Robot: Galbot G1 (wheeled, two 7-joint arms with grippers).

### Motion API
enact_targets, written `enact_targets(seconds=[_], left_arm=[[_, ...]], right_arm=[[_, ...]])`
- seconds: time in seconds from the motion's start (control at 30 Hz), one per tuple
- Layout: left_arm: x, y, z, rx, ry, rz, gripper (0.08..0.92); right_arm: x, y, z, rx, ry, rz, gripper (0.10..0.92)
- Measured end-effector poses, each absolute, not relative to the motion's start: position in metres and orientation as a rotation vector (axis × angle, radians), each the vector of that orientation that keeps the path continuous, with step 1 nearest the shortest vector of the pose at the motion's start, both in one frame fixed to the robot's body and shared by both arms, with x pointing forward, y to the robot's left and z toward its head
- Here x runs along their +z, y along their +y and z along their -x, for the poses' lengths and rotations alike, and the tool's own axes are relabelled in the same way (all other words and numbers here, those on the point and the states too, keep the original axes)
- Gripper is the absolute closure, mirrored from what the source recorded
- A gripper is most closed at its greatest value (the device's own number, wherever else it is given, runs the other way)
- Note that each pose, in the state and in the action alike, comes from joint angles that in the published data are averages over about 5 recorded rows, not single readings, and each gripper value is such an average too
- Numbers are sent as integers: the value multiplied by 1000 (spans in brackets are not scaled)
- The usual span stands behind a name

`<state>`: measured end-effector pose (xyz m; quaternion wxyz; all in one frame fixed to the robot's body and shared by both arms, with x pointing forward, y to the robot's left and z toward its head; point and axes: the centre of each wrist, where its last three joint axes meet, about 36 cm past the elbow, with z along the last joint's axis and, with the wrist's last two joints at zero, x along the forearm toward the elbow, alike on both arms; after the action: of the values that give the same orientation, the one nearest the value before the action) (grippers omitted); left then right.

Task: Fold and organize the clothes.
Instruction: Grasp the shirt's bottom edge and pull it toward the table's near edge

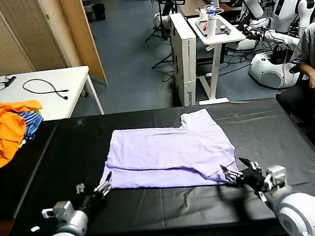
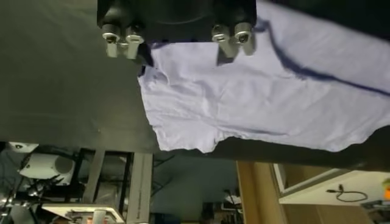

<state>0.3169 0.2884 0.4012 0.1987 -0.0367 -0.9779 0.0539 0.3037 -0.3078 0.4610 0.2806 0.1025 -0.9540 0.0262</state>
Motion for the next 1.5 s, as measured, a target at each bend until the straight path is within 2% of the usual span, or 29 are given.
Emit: enact_targets(seconds=[0.1, 0.2, 0.27, 0.33, 0.47, 0.6, 0.7, 0.8, 0.97, 1.3, 1.5], left_arm=[[398, 288, -314, 163, -2723, 97, 93], [395, 288, -312, 169, -2714, 94, 93], [394, 288, -312, 172, -2710, 92, 101], [392, 288, -312, 173, -2706, 90, 142], [390, 289, -310, 172, -2696, 86, 347], [389, 289, -309, 169, -2690, 82, 593], [390, 290, -306, 160, -2689, 71, 762], [393, 292, -303, 140, -2690, 51, 853], [400, 295, -291, 89, -2688, 28, 853], [408, 297, -235, 47, -2617, -39, 853], [415, 303, -218, 35, -2590, -83, 853]], right_arm=[[458, -309, -301, 72, -2548, -270, 140], [455, -309, -299, 75, -2542, -272, 202], [454, -308, -299, 75, -2539, -275, 288], [454, -308, -298, 75, -2536, -280, 389], [452, -306, -297, 75, -2528, -288, 653], [453, -304, -295, 77, -2516, -297, 850], [457, -301, -291, 83, -2493, -311, 881], [463, -297, -286, 89, -2472, -324, 883], [472, -290, -277, 104, -2432, -347, 883], [481, -282, -267, 153, -2400, -366, 883], [481, -278, -262, 157, -2390, -369, 883]])
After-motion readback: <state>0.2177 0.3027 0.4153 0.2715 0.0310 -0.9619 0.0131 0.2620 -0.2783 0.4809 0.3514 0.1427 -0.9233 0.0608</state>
